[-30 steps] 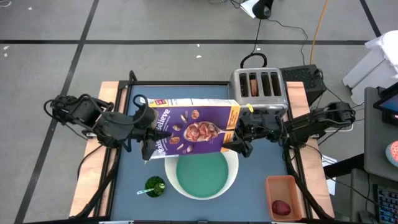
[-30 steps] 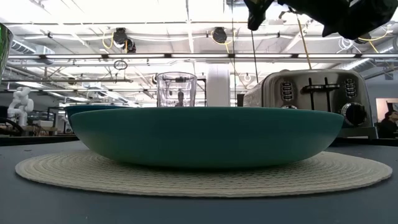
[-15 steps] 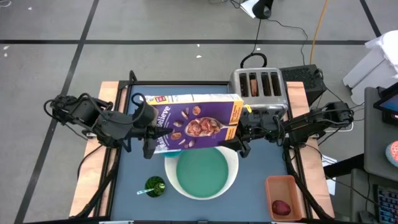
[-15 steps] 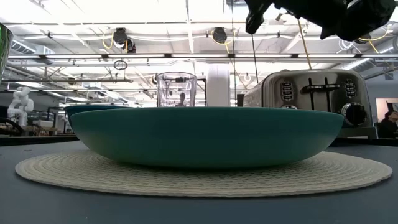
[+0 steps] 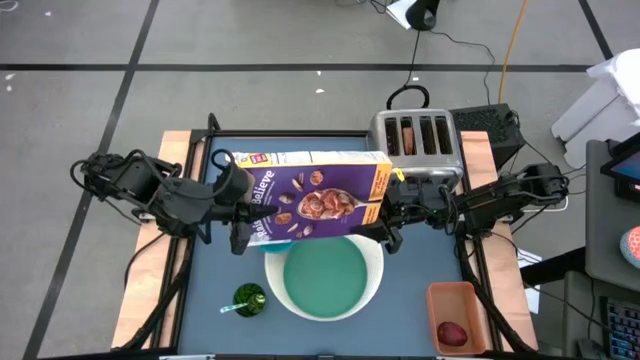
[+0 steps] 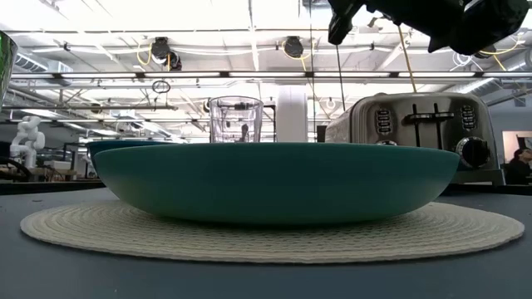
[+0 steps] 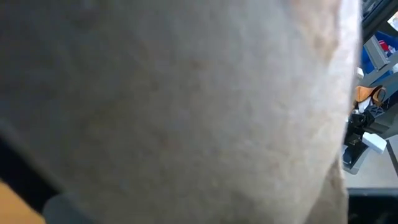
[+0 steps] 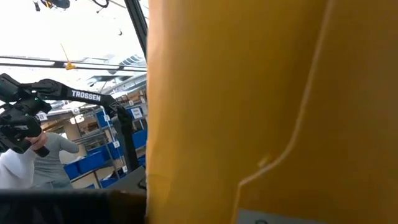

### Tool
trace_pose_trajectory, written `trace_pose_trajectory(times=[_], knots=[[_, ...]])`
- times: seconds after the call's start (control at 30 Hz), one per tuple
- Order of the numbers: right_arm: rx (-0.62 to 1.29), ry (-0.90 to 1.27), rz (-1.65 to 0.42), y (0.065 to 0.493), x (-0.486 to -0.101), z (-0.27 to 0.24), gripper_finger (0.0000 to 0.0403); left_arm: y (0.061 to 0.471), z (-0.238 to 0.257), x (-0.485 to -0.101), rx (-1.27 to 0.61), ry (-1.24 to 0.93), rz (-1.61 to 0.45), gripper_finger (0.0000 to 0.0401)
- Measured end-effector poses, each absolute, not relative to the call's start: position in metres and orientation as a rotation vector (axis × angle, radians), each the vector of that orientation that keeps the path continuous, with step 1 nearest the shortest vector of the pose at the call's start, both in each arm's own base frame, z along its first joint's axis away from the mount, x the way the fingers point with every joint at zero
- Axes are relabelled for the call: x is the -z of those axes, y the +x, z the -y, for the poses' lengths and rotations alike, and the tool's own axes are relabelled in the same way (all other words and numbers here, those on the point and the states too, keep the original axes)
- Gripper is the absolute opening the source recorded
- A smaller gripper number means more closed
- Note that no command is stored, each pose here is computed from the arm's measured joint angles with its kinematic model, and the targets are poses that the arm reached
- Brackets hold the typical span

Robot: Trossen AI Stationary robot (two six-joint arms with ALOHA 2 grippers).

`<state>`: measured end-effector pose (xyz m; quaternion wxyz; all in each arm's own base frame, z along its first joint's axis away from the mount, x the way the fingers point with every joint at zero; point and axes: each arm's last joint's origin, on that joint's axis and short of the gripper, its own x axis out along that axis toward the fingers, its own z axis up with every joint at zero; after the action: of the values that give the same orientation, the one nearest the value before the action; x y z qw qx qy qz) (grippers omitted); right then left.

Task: Arrange a breakfast setting
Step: Pour the cereal into the blue bowl

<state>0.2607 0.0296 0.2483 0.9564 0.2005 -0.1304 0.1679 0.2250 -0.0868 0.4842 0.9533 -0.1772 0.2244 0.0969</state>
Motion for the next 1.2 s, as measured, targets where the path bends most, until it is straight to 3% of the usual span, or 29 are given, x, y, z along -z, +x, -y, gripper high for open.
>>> trace_pose_trajectory(times=[0.67,1.03,1.2], knots=[[-0.335,0.378,0.269,0.26,-0.248,-0.029,0.0185,0.228,0.075,-0.484,-0.201,-0.408,-0.469,0.0027],[-0.328,0.353,0.268,0.259,-0.249,-0.029,0.0184,0.23,0.073,-0.484,-0.195,-0.326,-0.469,0.0027],[-0.329,0.352,0.27,0.258,-0.252,-0.029,0.0184,0.23,0.073,-0.484,-0.213,-0.381,-0.462,0.0058]])
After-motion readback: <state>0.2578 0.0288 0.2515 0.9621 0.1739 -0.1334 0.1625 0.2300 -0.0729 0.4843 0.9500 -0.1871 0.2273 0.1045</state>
